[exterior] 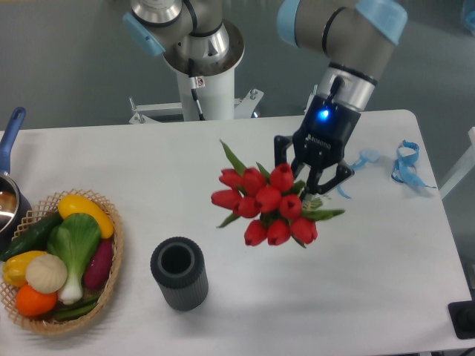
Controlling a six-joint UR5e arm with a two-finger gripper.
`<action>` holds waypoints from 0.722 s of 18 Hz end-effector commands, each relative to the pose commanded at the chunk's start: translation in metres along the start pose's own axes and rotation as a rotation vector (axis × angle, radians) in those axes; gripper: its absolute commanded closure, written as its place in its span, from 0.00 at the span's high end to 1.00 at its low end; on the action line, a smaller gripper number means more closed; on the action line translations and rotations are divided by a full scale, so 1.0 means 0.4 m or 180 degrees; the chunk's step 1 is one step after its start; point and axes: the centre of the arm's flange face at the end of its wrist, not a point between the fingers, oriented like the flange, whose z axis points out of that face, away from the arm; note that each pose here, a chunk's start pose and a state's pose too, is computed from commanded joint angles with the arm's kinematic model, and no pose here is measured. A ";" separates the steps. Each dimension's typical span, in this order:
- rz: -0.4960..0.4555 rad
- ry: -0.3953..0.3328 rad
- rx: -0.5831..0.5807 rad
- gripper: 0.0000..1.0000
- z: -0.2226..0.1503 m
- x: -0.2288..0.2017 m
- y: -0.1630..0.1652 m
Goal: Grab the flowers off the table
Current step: 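Lift the gripped tulip bouquet up off the table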
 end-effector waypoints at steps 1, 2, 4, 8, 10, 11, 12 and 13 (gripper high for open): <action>-0.0014 0.0019 0.0094 0.33 -0.008 -0.004 -0.002; -0.0019 0.0053 0.0170 0.33 -0.007 -0.003 -0.006; -0.0012 0.0076 0.0221 0.33 -0.006 0.000 -0.012; 0.0002 0.0035 0.0225 0.33 -0.021 -0.012 -0.013; -0.0005 0.0032 0.0224 0.33 -0.022 -0.014 -0.011; -0.0002 0.0028 0.0229 0.33 -0.025 -0.016 -0.012; -0.0006 0.0007 0.0231 0.33 -0.032 -0.021 -0.010; -0.0005 -0.0004 0.0231 0.33 -0.036 -0.023 -0.008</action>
